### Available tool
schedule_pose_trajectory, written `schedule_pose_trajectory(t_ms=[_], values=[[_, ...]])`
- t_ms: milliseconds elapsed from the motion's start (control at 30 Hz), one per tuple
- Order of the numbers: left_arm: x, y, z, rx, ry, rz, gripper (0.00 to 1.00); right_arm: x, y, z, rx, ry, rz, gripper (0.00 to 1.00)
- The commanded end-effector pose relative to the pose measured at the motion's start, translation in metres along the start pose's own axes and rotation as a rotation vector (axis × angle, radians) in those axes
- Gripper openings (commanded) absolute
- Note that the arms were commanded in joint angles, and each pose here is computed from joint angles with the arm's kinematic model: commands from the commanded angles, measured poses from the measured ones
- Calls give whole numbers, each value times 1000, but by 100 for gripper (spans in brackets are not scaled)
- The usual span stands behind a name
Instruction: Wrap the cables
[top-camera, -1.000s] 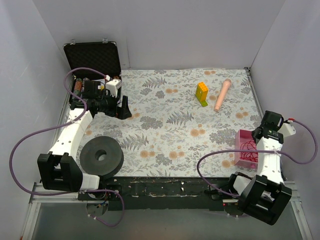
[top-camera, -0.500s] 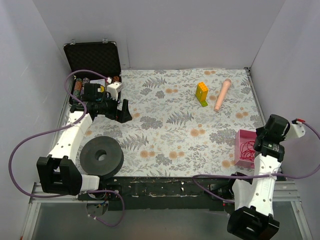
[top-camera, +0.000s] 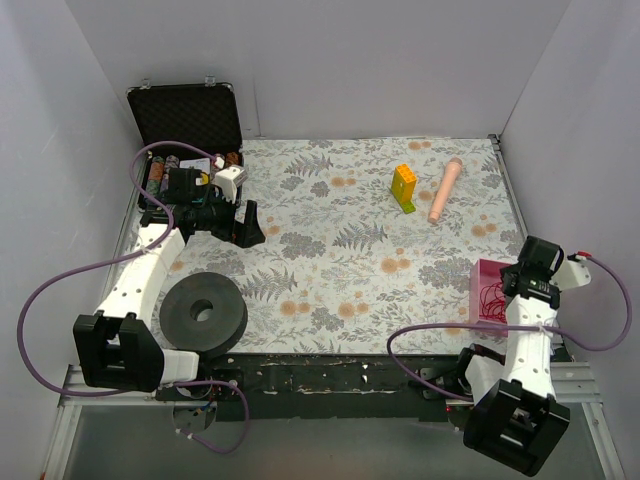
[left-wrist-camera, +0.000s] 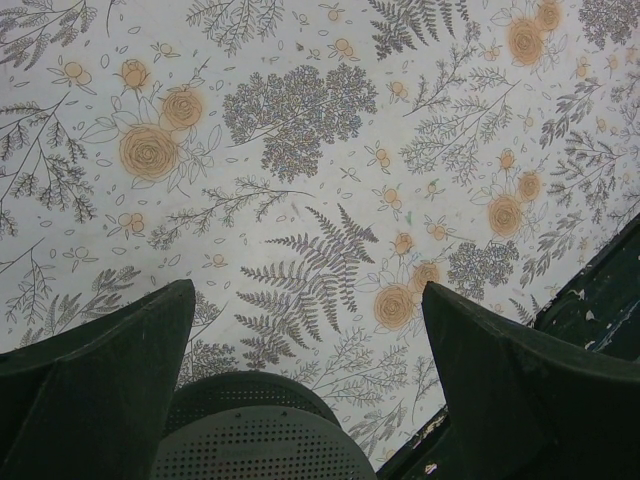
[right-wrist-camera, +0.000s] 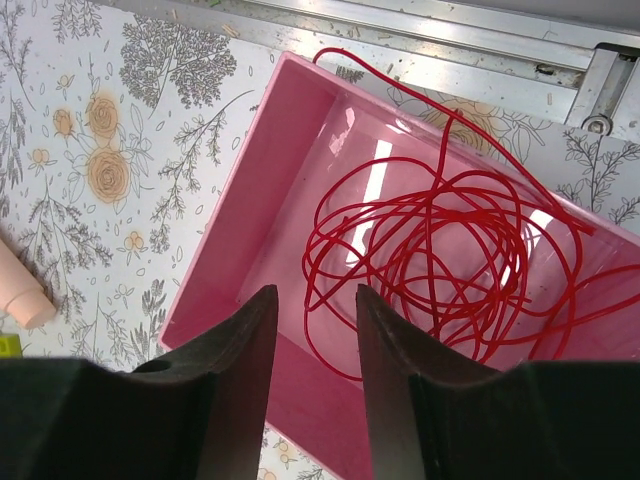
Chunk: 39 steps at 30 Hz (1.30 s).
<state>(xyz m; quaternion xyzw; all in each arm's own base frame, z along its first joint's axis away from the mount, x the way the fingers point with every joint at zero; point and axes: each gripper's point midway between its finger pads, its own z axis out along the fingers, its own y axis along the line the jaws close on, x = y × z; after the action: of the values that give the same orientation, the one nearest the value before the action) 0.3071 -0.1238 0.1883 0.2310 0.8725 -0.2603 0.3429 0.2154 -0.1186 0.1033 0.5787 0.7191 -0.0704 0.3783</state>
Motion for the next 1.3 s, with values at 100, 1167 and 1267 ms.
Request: schedule_pose_trajectory(t_ms=[100, 1167, 1267], values=[[-6, -10, -11, 11, -40, 44, 98, -5, 5, 11, -2, -19, 17, 36], [-17, -27, -22, 73, -87, 87, 98, -188, 152, -268, -871, -653, -302, 1], [-15, -27, -22, 72, -82, 89, 98, -201, 141, -283, -828, -702, -271, 1]])
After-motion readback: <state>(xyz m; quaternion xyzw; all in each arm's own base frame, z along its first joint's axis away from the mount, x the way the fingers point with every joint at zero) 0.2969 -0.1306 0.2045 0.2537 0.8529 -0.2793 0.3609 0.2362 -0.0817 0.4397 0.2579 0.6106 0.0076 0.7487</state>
